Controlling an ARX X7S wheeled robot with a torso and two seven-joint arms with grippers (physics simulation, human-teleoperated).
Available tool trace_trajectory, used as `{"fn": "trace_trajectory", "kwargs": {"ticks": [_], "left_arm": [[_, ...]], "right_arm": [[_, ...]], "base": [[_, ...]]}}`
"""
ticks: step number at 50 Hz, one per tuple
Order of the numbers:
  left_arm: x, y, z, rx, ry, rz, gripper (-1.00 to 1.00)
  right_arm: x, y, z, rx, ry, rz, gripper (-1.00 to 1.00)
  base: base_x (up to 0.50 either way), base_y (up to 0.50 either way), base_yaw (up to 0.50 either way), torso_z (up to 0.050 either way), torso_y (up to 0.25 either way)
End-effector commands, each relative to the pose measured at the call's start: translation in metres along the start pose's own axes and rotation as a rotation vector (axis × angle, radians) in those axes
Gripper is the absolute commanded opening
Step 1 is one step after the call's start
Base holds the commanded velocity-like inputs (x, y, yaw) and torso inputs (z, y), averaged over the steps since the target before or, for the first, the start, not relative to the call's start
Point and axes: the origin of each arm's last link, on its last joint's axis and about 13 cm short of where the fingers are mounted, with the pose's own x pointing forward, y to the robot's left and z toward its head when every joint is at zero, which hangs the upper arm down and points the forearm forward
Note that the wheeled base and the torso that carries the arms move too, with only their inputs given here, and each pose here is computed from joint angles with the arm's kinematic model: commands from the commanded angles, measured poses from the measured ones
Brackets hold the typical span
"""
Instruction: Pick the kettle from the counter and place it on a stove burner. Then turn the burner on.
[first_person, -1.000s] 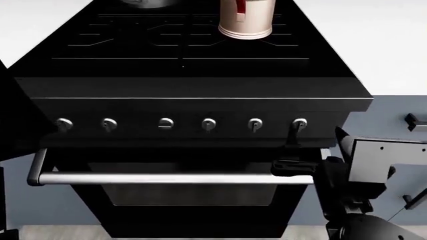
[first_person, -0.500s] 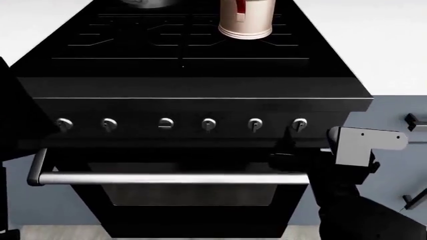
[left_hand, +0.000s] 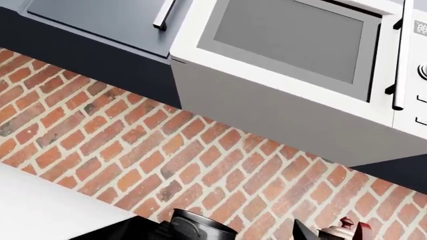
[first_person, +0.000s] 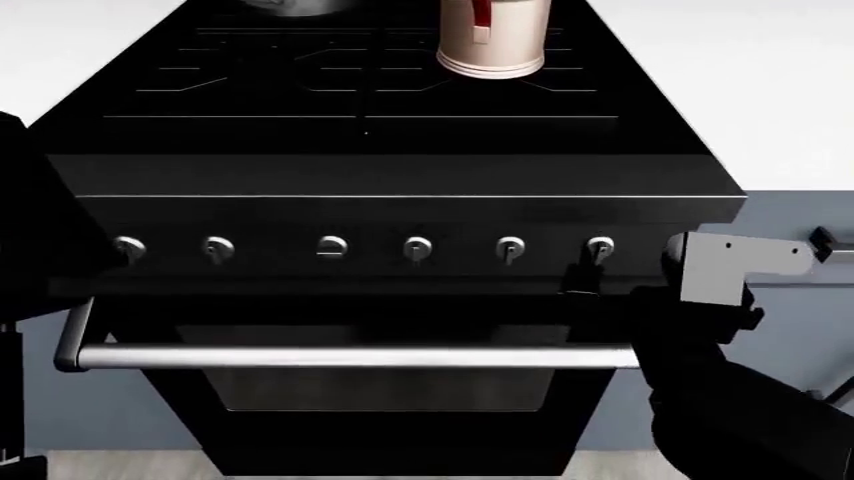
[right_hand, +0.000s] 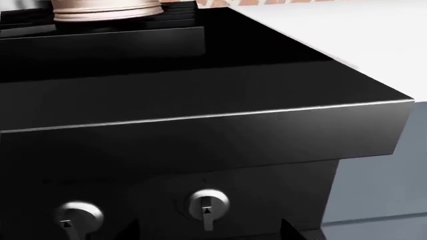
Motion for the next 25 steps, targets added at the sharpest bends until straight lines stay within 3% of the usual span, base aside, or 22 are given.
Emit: {"fn": "trace_trajectory", "kwargs": {"ticks": [1, 25], "left_arm": [[0.0, 0.0, -0.002, -0.002, 0.009, 0.002, 1.0], [0.0, -0.001, -0.002, 0.001, 0.011, 0.001, 1.0]], "right_arm": [[0.011, -0.003, 0.006, -0.049, 0.063, -0.018, 1.0], [0.033, 0.001, -0.002, -0.084, 0.115, -0.017, 1.0]], "base": [[0.0, 0.0, 0.0, 0.0, 0.0], [0.0, 0.0, 0.0, 0.0, 0.0]]}}
